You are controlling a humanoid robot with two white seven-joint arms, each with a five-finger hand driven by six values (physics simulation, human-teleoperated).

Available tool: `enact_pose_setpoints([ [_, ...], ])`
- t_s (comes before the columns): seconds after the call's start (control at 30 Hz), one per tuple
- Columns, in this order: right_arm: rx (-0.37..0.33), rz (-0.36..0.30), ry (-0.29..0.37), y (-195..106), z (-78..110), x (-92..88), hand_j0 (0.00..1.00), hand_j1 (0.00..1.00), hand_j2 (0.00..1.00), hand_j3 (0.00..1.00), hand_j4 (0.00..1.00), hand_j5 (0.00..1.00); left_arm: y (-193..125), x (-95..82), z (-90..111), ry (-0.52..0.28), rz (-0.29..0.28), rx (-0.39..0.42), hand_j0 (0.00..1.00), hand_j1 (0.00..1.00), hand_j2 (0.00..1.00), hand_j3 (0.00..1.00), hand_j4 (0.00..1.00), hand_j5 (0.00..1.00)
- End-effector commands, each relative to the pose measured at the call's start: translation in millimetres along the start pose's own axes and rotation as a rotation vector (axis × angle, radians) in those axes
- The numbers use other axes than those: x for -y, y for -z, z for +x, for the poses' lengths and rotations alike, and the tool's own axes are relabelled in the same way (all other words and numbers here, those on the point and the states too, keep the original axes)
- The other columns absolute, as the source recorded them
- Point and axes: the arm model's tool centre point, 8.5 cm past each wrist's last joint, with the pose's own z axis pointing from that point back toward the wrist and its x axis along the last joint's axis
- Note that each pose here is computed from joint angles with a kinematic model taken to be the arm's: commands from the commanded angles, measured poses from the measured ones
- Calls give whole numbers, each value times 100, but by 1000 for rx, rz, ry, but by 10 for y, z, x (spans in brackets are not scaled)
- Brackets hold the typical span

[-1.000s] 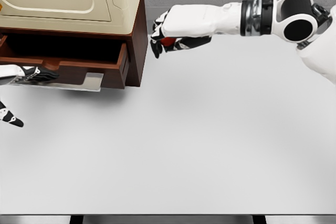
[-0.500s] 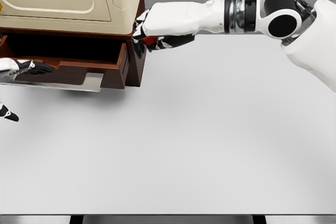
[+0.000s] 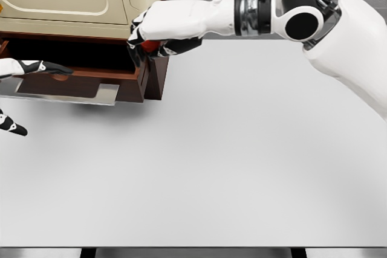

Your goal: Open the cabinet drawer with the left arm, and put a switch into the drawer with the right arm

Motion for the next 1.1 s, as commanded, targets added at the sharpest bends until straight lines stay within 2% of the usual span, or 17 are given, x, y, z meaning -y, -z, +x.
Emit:
enact_pose_setpoints([
  [0.0,1,-6,13,45,5,10,43,43,43,43,43,43,-11,-9,61,24,8,55,100,100,100,100,100,100],
  [0.07,0,-6,18,73,5,14,43,43,43,43,43,43,8,-11,84,35,8,78,100,100,100,100,100,100],
  [0.13,-6,-8,23,94,-6,26,43,43,43,43,43,43,11,-11,151,77,9,139,100,100,100,100,100,100],
  [0.27,3,-3,30,228,15,53,43,43,43,43,43,43,102,9,191,92,1,197,100,100,100,100,100,100],
  [0.63,24,10,39,467,82,87,43,43,43,43,43,43,96,1,196,83,8,201,100,100,100,100,100,100],
  [1.07,15,17,76,698,-3,95,43,43,43,43,43,43,86,4,191,83,7,198,100,100,100,100,100,100],
])
